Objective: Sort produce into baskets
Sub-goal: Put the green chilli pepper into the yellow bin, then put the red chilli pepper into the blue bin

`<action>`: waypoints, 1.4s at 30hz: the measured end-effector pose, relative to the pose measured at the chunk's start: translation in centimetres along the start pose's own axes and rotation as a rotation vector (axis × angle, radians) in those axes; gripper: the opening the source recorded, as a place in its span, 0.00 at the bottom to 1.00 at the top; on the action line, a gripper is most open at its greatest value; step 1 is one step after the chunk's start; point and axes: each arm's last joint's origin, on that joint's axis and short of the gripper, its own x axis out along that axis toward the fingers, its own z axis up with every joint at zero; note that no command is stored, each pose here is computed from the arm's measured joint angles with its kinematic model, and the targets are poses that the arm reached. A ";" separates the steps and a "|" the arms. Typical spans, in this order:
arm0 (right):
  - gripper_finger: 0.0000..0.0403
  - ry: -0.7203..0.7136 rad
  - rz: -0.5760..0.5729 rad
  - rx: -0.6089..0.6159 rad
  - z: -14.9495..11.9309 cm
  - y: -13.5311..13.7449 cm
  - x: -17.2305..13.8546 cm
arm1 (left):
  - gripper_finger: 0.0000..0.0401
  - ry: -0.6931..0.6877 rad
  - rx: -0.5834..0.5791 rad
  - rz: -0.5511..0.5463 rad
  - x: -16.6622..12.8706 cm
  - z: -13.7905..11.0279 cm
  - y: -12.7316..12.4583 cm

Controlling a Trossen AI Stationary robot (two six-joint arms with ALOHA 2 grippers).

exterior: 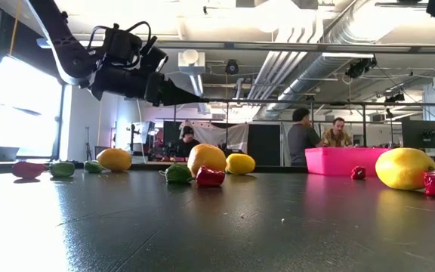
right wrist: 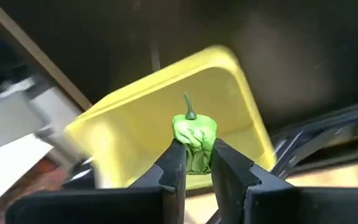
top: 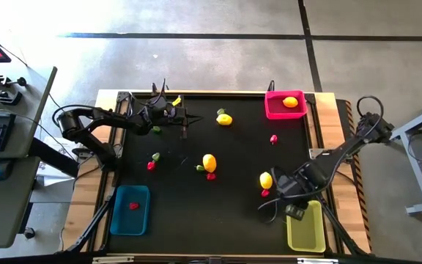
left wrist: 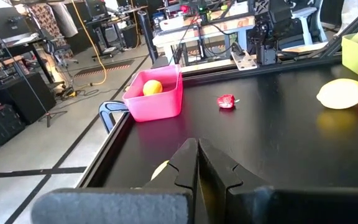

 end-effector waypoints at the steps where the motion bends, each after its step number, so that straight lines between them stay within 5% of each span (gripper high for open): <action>1: 0.12 -0.008 -0.024 -0.014 -0.1 -0.2 0.6 | 0.00 0.000 0.000 0.000 0.0 0.0 0.0; 14: 0.12 -0.014 -0.006 -0.097 0.2 -2.2 7.9 | 0.00 0.019 0.012 -0.006 0.0 -0.2 -0.1; 31: 0.43 -0.016 -0.045 -0.090 -0.2 -1.4 5.6 | 0.00 0.017 0.012 -0.005 0.0 -0.2 -0.1; 36: 0.37 -0.028 -0.047 -0.107 -0.5 -0.6 3.8 | 0.00 0.017 0.020 -0.005 0.0 -0.2 0.0; 42: 0.12 -0.017 -0.090 -0.123 -0.3 -1.3 4.0 | 0.00 0.020 0.014 -0.003 0.0 -0.2 -0.1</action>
